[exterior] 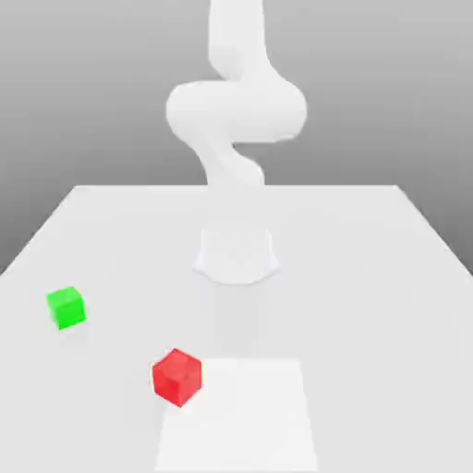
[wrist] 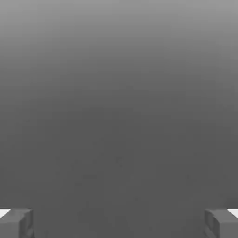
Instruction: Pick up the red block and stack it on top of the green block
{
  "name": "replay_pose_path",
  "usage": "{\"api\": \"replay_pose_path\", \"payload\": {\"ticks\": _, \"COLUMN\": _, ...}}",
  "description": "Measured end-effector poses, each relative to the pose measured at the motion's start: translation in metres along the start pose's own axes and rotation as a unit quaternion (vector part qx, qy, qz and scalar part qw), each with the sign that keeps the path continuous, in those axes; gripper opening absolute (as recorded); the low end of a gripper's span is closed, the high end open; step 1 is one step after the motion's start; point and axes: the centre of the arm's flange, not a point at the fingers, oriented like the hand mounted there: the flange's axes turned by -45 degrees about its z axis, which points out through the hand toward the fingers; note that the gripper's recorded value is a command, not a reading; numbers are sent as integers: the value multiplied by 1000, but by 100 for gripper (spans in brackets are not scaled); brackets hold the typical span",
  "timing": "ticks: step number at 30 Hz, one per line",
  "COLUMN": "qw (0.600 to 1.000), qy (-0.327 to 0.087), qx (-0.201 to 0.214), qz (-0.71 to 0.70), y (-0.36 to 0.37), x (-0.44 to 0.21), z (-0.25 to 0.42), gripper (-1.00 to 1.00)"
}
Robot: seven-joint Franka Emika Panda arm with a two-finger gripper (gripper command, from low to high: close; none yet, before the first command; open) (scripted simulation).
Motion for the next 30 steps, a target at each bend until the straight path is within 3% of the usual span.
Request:
{"api": "replay_pose_path", "payload": {"ticks": 10, "qw": 973, "qy": -182, "qx": -63, "qz": 126, "y": 52, "x": -116, "z": 228, "gripper": 0}}
{"api": "replay_pose_path", "payload": {"ticks": 18, "qw": 913, "qy": -317, "qx": -101, "qz": 235, "y": 88, "x": -275, "z": 327, "gripper": 0}}
{"api": "replay_pose_path", "payload": {"ticks": 25, "qw": 903, "qy": -336, "qx": -105, "qz": 248, "y": 90, "x": -335, "z": 378, "gripper": 0}}
{"api": "replay_pose_path", "payload": {"ticks": 26, "qw": 903, "qy": -336, "qx": -105, "qz": 248, "y": 90, "x": -340, "z": 383, "gripper": -100}}
{"api": "replay_pose_path", "payload": {"ticks": 30, "qw": 903, "qy": -335, "qx": -105, "qz": 248, "y": 90, "x": -340, "z": 383, "gripper": -100}}
